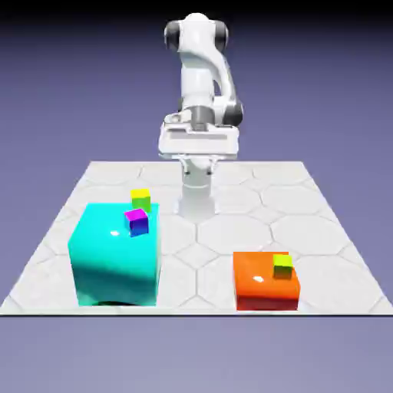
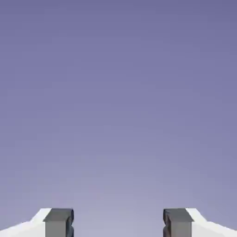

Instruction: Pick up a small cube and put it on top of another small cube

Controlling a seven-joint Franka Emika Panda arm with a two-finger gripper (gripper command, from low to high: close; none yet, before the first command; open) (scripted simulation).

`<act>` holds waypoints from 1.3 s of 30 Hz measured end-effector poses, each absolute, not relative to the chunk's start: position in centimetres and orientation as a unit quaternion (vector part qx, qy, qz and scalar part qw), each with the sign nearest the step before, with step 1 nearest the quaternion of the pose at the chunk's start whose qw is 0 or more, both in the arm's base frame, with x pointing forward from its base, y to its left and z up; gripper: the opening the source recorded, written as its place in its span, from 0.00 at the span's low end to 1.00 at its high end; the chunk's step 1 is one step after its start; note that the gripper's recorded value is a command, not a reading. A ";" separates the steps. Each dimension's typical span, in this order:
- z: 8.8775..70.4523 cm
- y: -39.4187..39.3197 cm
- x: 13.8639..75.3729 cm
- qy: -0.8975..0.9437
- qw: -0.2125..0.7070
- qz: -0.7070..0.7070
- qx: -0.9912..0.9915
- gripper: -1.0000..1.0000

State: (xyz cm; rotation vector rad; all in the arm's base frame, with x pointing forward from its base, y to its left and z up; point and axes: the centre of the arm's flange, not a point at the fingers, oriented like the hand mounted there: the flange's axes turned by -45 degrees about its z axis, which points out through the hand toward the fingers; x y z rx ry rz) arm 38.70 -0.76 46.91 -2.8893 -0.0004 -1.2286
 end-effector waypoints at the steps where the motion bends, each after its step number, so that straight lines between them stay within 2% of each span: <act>1: 47.8 -1.8 38.5 0.021 0.007 -0.394 -0.919 0.50; 11: 54.1 -13.3 33.9 0.242 0.086 -0.399 -0.880 0.50; 20: 54.1 -24.2 27.6 0.437 0.177 -0.360 -0.805 0.50; 29: 47.6 -33.7 21.8 0.610 0.268 -0.262 -0.698 0.50; 39: 33.5 -39.4 18.3 0.754 0.337 -0.080 -0.558 0.50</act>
